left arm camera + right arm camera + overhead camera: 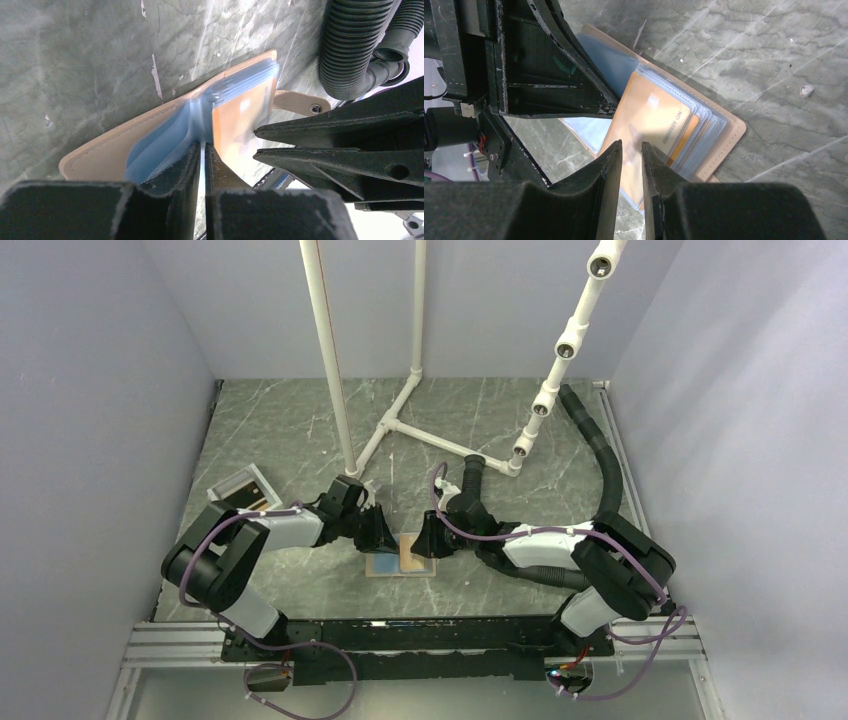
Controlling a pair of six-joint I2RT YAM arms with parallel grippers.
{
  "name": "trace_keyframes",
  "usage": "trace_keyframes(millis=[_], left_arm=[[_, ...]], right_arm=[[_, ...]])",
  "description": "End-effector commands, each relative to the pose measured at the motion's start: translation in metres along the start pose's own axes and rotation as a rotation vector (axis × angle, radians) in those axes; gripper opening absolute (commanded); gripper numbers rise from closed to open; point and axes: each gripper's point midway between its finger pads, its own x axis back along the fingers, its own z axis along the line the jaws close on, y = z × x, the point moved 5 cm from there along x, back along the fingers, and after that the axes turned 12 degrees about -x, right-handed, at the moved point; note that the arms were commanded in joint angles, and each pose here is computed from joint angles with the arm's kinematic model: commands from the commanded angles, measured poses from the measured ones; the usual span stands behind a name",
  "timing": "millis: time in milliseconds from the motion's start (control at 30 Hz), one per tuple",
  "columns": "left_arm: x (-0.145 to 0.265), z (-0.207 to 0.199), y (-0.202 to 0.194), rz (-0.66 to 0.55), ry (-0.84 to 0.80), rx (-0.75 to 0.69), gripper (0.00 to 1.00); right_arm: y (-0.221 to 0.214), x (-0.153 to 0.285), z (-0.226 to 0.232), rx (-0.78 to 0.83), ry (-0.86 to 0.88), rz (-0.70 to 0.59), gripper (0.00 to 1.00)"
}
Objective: Put the credit cards into the card holder
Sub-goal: Open the card holder at the center of the board.
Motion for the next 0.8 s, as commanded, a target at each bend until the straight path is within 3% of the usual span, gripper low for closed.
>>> trace_keyframes(millis=[0, 267, 533, 667, 767], left_arm=[[0.009, -0.022, 0.011, -0.063, -0.076, -0.057, 0.15], [0.016, -0.026, 0.012, -0.069, -0.07, -0.056, 0.2], [0.014, -0.02, 0.009, -0.051, -0.03, -0.028, 0.19], [0.042, -0.025, 0.018, -0.066, 0.018, -0.022, 0.36], [0.084, -0.018, 0.029, -0.105, 0.061, 0.054, 0.63]], right_arm=[[-0.025, 0.003, -0.039, -0.017, -0.152, 0.088, 0.24], [-0.026, 0.003, -0.04, -0.02, -0.146, 0.091, 0.24], [-0.025, 0.005, -0.038, -0.018, -0.137, 0.09, 0.24], [-0.02, 0.007, -0.039, 0.006, -0.158, 0.081, 0.24], [-0.014, 0.01, -0.044, 0.054, -0.229, 0.075, 0.24]])
